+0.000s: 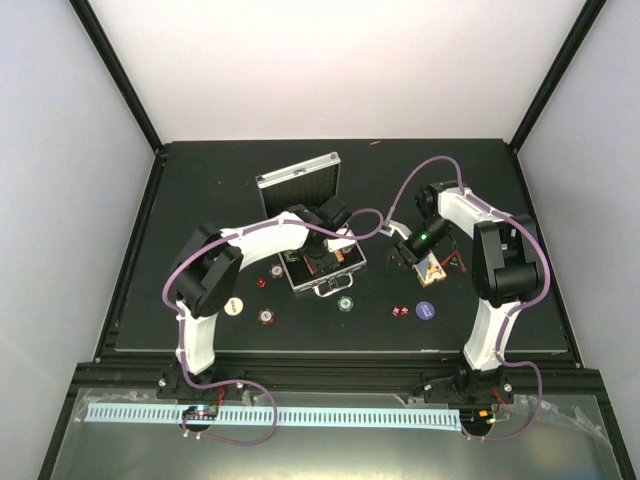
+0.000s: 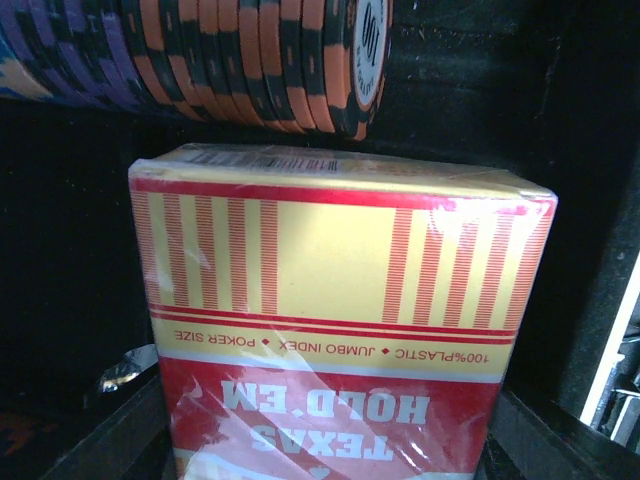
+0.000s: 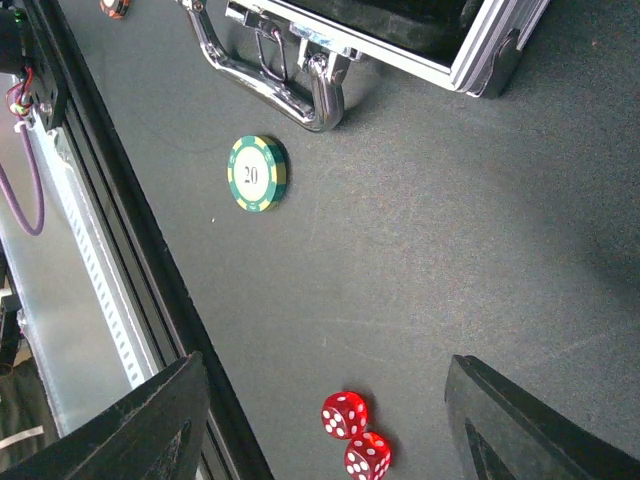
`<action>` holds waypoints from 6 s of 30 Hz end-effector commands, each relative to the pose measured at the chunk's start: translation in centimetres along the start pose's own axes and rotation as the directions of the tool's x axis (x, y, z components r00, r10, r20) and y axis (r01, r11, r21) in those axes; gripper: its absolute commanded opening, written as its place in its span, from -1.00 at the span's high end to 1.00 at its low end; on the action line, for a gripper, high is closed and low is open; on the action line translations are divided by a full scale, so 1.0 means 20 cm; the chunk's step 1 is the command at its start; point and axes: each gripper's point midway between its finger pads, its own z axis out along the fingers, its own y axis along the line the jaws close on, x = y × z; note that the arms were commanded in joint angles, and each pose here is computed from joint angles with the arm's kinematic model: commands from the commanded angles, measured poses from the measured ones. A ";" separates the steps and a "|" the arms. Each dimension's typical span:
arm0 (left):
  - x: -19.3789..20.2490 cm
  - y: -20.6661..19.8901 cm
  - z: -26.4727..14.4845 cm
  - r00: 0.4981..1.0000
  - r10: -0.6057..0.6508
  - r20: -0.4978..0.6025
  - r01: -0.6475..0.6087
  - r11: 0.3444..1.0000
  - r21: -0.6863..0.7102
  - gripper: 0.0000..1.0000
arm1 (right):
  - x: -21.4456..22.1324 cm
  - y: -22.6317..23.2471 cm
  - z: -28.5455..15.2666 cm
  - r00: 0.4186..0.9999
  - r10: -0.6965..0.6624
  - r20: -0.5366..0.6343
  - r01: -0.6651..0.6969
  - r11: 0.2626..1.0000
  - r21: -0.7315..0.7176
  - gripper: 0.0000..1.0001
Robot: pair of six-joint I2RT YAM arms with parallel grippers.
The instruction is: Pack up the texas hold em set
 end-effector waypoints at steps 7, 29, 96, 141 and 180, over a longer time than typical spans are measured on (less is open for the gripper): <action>0.08 -0.05 0.03 0.999 0.012 -0.041 -0.011 1.000 0.025 -0.42 | -0.02 0.00 0.01 1.000 0.001 0.023 -0.001 1.000 -0.018 -0.35; 0.07 0.03 -0.44 0.972 -0.217 0.091 0.217 0.976 -0.001 -0.70 | -0.08 -0.28 -0.33 1.000 0.013 0.027 -0.024 0.891 0.453 -0.39; 0.04 0.32 -0.48 0.853 -0.501 0.150 0.521 0.835 -0.176 -0.43 | 0.20 -0.67 -0.24 0.958 0.283 -0.044 -0.189 0.739 0.646 -0.99; 0.86 0.76 -0.31 0.105 -0.968 0.226 0.981 0.138 0.137 0.26 | -0.28 -0.15 -0.38 0.971 -0.229 -0.062 0.223 0.791 0.570 -0.28; -0.05 0.58 0.23 0.376 -0.926 -0.036 0.771 0.291 0.567 0.97 | -0.23 0.17 -0.32 0.797 -0.582 -0.164 0.586 0.676 0.447 -0.29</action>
